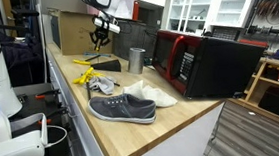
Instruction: Pick up one wrench from the right side of the counter and put it in the silver holder then put it on the black stand.
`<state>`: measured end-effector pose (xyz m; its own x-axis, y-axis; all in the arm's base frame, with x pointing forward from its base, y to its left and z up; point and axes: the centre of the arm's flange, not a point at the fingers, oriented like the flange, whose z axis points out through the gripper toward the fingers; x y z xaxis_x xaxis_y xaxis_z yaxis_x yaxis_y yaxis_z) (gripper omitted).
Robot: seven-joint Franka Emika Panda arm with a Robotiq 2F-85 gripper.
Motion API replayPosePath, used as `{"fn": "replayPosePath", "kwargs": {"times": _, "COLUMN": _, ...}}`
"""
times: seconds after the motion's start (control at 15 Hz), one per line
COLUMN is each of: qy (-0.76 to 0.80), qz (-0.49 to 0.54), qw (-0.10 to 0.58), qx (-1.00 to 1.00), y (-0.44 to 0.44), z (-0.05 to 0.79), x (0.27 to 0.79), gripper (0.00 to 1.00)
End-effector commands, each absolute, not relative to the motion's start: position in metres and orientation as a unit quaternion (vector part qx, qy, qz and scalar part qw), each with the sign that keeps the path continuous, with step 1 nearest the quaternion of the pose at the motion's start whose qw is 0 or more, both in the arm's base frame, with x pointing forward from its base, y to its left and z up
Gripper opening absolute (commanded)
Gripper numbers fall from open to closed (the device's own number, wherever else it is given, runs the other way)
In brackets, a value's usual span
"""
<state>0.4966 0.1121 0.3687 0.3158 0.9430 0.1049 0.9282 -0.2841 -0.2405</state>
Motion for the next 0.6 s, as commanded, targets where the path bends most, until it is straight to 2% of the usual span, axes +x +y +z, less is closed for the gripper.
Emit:
{"fn": "replayPosePath", "kwargs": {"times": 0.0, "qy": -0.594, "qz": 0.021, "qw": 0.115, "qx": -0.796, "y": 0.117, "z": 0.3724, "x": 0.5049, "gripper": 0.04}}
{"fn": "replayPosePath", "kwargs": {"times": 0.53, "qy": -0.602, "qz": 0.015, "qw": 0.111, "qx": -0.791, "y": 0.1257, "z": 0.3733, "x": 0.5145, "gripper": 0.04}}
